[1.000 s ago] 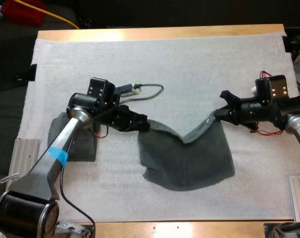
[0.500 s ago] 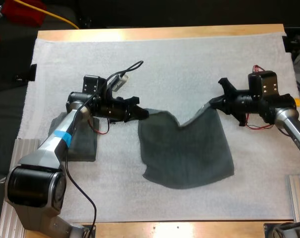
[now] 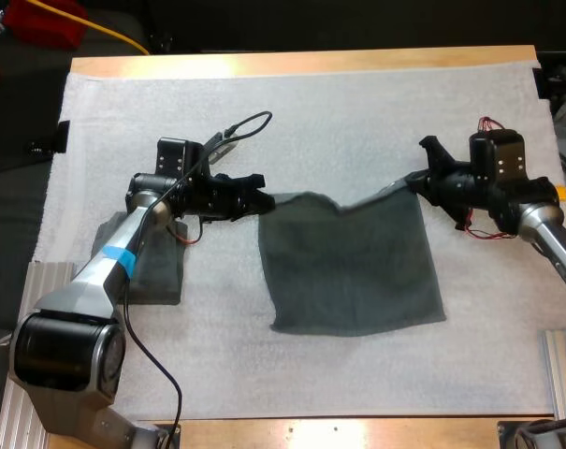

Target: Pick towel from pile, fold and stack

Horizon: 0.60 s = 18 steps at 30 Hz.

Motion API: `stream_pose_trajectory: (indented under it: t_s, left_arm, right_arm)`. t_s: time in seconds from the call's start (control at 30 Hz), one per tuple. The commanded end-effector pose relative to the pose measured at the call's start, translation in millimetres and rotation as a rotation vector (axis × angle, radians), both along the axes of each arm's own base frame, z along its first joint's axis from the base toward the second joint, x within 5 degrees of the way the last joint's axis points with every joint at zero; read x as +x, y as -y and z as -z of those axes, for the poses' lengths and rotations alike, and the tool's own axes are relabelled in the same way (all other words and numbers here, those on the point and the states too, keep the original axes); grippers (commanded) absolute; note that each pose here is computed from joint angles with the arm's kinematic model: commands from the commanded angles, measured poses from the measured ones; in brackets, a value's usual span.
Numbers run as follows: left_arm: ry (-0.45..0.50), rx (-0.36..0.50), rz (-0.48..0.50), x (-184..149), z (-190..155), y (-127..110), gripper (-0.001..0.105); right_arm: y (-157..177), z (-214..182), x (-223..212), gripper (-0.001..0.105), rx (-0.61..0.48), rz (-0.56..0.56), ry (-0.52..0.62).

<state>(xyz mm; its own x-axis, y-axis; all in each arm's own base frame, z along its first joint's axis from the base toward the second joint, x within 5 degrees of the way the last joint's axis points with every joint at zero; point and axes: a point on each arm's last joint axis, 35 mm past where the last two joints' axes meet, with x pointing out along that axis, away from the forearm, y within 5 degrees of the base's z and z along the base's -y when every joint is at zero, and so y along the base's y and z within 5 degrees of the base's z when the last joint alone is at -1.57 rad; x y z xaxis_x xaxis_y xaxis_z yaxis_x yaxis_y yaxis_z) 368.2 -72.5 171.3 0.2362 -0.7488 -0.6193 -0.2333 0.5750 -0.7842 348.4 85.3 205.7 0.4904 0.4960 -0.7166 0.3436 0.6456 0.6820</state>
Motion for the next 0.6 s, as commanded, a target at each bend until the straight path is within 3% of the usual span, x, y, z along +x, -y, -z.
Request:
stream_pose_trajectory:
  t_s: [0.0,0.1,0.2,0.27,0.43,0.57]
  left_arm:
    - [0.015,0.001,-0.008,2.6,-1.4,0.3,0.044]
    - [0.013,-0.001,-0.013,2.9,-1.6,0.3,0.072]
    - [0.014,-0.018,-0.004,2.9,-2.2,0.8,0.067]
    - [0.022,-0.026,0.000,3.5,-2.8,1.1,0.068]
    - [0.061,-0.100,0.051,5.4,-6.7,3.3,0.068]
    - [0.097,-0.093,0.094,2.2,-10.3,3.1,0.067]
  right_arm:
    - [0.0,1.1,0.9,0.012,0.002,0.001,0.001]
    - [-0.6,2.4,2.4,0.034,0.011,-0.006,0.006]
    - [-1.4,0.1,5.1,0.059,0.005,-0.036,0.057]
    - [-2.5,-2.5,7.3,0.064,0.010,-0.066,0.101]
    - [-5.6,-8.6,11.2,0.065,0.036,-0.163,0.203]
    - [-6.8,-8.3,9.5,0.065,0.022,-0.260,0.244]
